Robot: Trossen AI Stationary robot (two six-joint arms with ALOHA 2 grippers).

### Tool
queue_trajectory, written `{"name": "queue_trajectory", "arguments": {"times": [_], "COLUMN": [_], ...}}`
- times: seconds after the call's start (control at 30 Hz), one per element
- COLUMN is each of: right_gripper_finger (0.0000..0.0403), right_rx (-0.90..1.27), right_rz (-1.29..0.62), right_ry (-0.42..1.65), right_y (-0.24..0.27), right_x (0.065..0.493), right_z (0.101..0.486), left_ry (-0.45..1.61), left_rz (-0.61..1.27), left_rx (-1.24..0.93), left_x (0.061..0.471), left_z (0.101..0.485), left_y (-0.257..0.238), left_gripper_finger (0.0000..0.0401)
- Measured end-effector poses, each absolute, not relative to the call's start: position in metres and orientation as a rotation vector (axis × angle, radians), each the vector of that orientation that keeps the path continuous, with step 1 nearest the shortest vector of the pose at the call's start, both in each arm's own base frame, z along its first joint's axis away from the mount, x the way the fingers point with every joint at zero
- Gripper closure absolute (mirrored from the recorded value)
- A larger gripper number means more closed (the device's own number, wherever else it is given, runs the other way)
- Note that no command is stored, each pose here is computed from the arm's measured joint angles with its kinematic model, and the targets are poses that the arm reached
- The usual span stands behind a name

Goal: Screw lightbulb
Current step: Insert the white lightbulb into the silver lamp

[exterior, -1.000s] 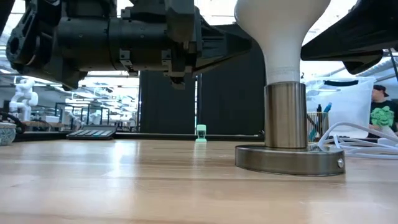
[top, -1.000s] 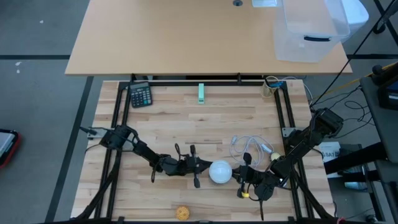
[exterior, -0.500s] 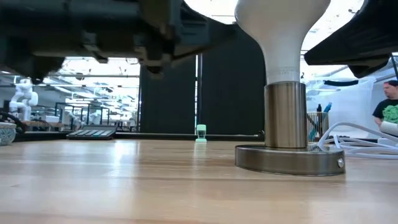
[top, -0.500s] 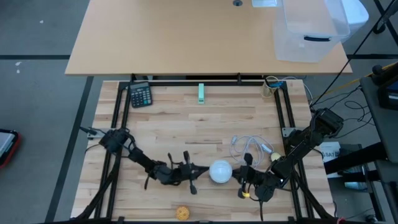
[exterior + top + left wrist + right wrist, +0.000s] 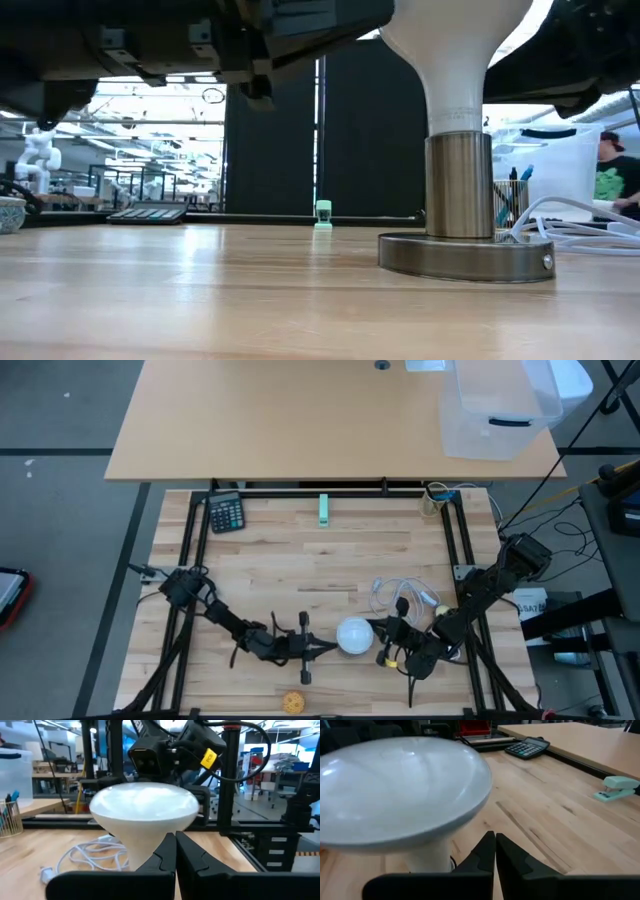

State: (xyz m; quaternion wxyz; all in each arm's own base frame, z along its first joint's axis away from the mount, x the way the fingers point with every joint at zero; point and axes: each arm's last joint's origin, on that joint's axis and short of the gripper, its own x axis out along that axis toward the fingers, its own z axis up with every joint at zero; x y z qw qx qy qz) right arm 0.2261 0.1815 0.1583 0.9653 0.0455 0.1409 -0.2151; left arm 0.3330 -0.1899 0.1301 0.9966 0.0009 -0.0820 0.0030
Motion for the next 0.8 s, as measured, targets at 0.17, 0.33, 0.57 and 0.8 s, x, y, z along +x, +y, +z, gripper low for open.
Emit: {"name": "queue_trajectory", "arguments": {"times": [0.17, 0.33, 0.57, 0.8], "right_gripper_finger": [0.0401, 0.0401, 0.0401, 0.0401], "right_rx": [0.081, 0.069, 0.089, 0.105], "right_rz": [-0.428, -0.420, -0.387, -0.354], "right_ry": [0.267, 0.262, 0.276, 0.289], "right_y": [0.182, 0.183, 0.185, 0.188], "right_x": [0.229, 0.230, 0.228, 0.227], "right_z": [0.162, 0.163, 0.162, 0.162], "left_ry": [-0.172, -0.169, -0.147, -0.147], "left_rz": [-0.016, -0.010, 0.010, 0.032], "left_rx": [0.007, 0.002, 0.000, -0.012], "left_x": [0.338, 0.341, 0.345, 0.349], "left_z": [0.131, 0.131, 0.128, 0.128], "left_y": [-0.183, -0.178, -0.171, -0.163], "left_gripper_finger": [0.0401, 0.0401, 0.0401, 0.0401]}}
